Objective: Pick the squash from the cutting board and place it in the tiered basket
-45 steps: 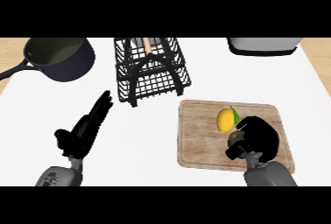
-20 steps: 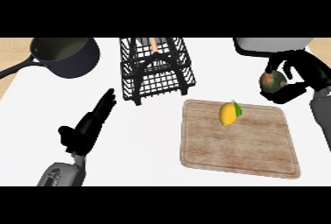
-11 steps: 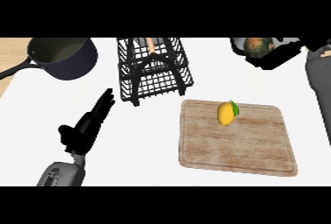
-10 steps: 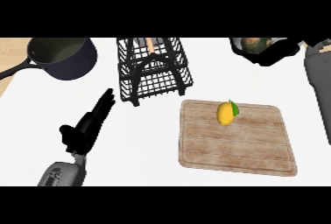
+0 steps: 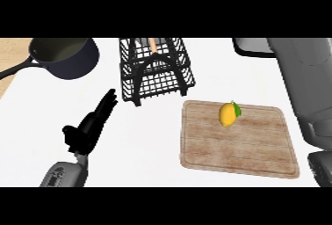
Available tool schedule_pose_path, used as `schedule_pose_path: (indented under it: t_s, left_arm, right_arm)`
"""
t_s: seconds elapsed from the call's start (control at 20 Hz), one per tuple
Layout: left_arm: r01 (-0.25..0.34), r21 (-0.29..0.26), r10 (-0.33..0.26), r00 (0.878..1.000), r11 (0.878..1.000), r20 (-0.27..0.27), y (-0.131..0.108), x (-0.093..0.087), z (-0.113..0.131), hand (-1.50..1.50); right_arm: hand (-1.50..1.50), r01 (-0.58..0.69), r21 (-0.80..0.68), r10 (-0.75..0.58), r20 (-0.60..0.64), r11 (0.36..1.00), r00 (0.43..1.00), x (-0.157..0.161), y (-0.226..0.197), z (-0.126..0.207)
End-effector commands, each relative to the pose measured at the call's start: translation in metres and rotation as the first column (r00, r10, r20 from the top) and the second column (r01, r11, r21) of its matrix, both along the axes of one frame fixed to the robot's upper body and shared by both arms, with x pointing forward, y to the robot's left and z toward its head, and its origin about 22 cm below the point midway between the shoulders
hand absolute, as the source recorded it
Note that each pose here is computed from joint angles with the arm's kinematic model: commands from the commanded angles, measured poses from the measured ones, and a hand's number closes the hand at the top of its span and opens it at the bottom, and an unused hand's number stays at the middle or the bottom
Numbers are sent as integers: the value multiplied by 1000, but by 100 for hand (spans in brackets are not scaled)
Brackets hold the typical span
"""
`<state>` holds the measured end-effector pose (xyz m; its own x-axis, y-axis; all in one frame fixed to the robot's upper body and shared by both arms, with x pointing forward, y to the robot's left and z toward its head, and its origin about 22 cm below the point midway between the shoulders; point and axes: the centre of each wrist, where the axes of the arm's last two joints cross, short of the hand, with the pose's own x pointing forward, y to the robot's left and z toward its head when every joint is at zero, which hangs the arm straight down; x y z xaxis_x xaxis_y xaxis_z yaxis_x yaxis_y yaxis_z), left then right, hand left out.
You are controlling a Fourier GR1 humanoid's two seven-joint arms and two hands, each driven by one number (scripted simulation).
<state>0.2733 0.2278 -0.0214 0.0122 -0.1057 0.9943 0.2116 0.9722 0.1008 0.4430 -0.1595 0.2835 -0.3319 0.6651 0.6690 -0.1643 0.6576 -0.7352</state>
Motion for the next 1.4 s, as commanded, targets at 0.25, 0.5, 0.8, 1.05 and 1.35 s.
schedule_pose_path:
  t_s: [0.25, 0.5, 0.8, 1.05, 1.35]
  left_arm:
    - [41, -3, -41, 999, 999, -1, 7, -4, 3, 0]
    - [32, -2, -32, 999, 999, 3, -13, 10, 13, 0]
    - [27, 1, -27, 999, 1000, 19, 1, 1, 2, 0]
    - [50, 18, -50, 999, 999, 16, -7, 4, 3, 0]
    - [62, -6, -62, 998, 998, -9, -24, 9, 4, 0]
  right_arm:
    - [150, -50, -52, 47, -56, 997, 997, 8, 91, -5]
    - [150, -69, -48, 66, -73, 996, 995, 2, 139, -22]
    - [150, -87, -39, 83, -105, 995, 991, 8, 143, -45]
    - [150, -114, 36, 118, -167, 993, 979, 6, 155, -21]
    - [150, -62, 152, 116, -381, 986, 917, 14, 141, -55]
